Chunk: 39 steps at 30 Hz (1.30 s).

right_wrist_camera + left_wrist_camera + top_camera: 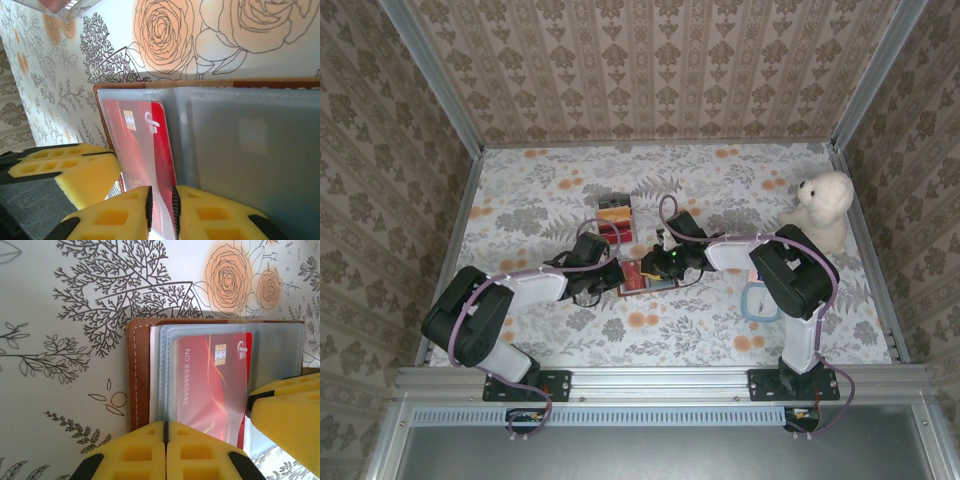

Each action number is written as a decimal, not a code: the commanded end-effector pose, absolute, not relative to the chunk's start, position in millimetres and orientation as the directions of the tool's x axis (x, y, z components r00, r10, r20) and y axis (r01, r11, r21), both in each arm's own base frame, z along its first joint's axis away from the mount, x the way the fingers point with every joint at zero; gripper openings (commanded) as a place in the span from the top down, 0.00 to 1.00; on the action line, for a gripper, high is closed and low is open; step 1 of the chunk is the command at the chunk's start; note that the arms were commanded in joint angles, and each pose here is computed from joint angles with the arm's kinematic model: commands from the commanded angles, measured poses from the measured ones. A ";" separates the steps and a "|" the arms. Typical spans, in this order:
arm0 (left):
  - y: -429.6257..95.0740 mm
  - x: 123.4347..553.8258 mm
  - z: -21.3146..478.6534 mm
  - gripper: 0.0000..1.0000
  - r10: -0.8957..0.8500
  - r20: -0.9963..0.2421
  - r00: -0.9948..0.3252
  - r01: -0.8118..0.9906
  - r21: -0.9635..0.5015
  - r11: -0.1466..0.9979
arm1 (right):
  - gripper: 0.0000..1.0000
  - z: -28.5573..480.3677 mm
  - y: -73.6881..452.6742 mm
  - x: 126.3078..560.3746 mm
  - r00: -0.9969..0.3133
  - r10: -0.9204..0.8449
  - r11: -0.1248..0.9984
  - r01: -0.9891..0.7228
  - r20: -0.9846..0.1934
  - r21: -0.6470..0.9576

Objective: Take the credit cards out of the card holder

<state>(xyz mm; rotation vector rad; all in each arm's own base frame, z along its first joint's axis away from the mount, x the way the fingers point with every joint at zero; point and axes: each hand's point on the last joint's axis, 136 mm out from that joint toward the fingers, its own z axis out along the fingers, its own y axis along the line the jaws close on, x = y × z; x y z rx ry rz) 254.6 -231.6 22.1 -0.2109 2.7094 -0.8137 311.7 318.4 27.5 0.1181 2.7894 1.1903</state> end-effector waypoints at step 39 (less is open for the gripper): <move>-203.5 209.3 -22.7 0.98 -0.176 -0.088 -0.980 -0.123 -0.428 0.895 | 0.83 6.9 328.1 297.7 -0.998 0.060 0.656 0.017 -0.030 0.754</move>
